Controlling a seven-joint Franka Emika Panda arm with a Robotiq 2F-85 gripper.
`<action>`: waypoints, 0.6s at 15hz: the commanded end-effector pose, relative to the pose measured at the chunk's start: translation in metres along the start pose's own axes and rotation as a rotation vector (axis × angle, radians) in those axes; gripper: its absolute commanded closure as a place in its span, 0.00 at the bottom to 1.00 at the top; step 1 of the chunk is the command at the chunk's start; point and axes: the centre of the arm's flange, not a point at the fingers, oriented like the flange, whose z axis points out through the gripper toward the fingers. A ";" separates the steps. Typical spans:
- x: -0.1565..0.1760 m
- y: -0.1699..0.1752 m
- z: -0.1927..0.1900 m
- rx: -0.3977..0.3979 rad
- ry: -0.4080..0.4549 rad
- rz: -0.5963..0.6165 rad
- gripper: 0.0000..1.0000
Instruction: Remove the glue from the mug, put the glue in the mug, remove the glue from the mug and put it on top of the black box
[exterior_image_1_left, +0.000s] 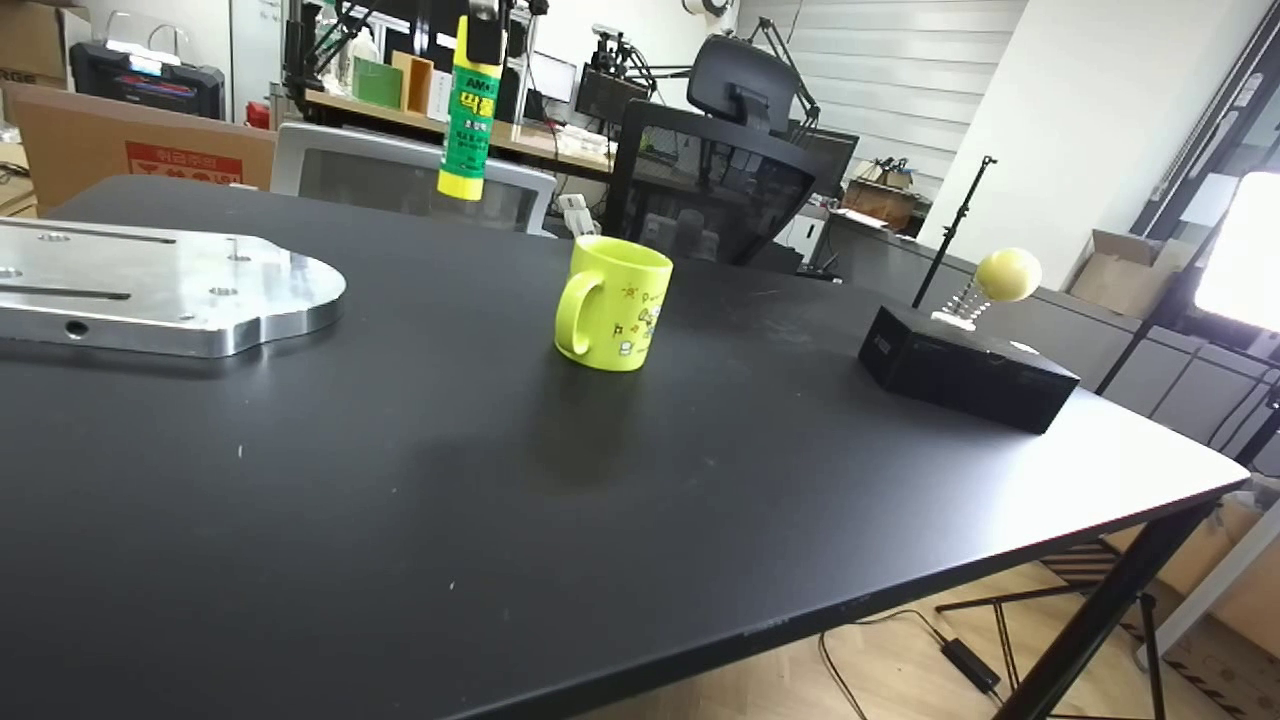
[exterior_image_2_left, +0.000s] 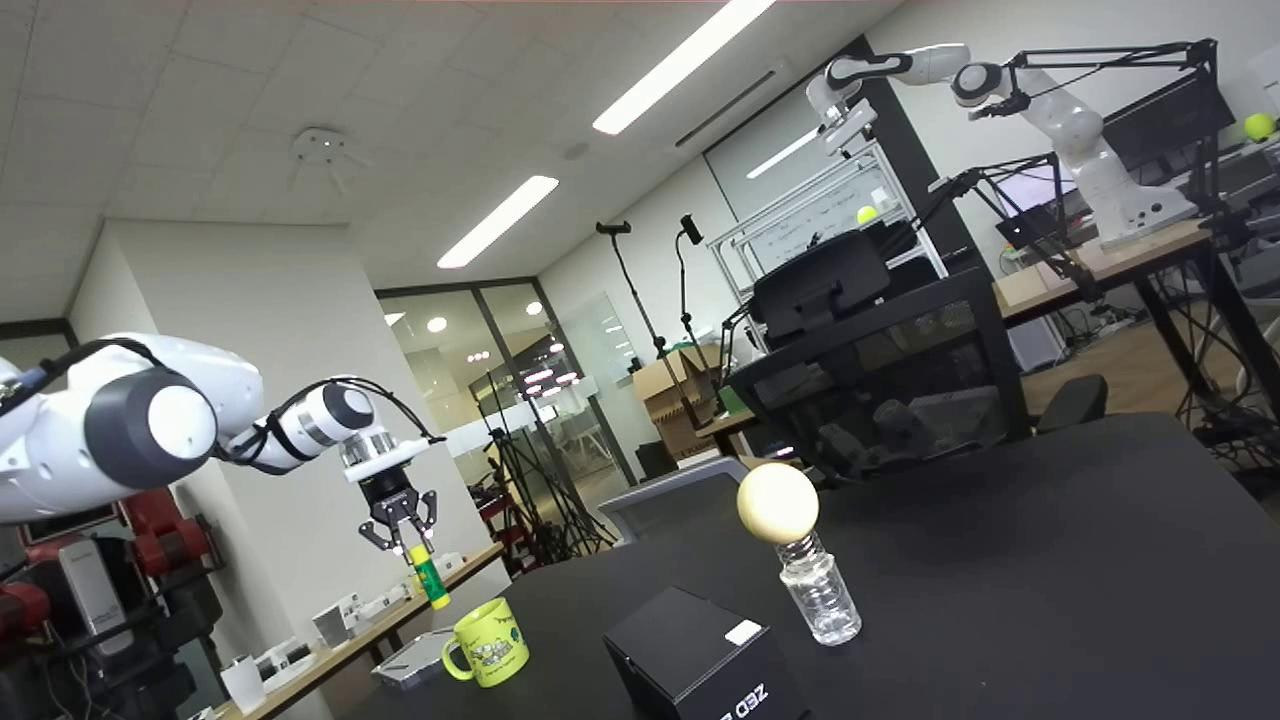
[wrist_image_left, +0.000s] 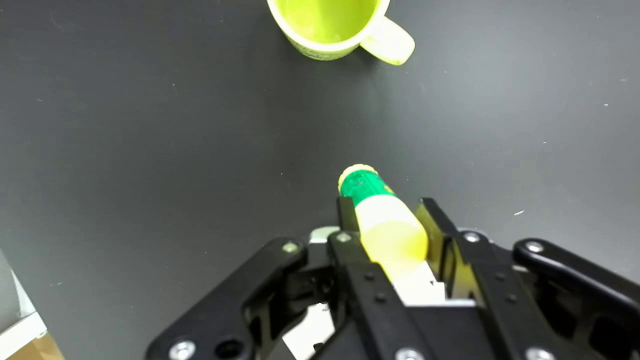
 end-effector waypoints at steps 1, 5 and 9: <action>0.000 0.000 0.000 -0.001 0.001 0.000 0.66; 0.001 0.009 0.006 -0.027 0.003 0.005 0.91; 0.007 0.019 0.034 -0.050 0.020 0.015 0.91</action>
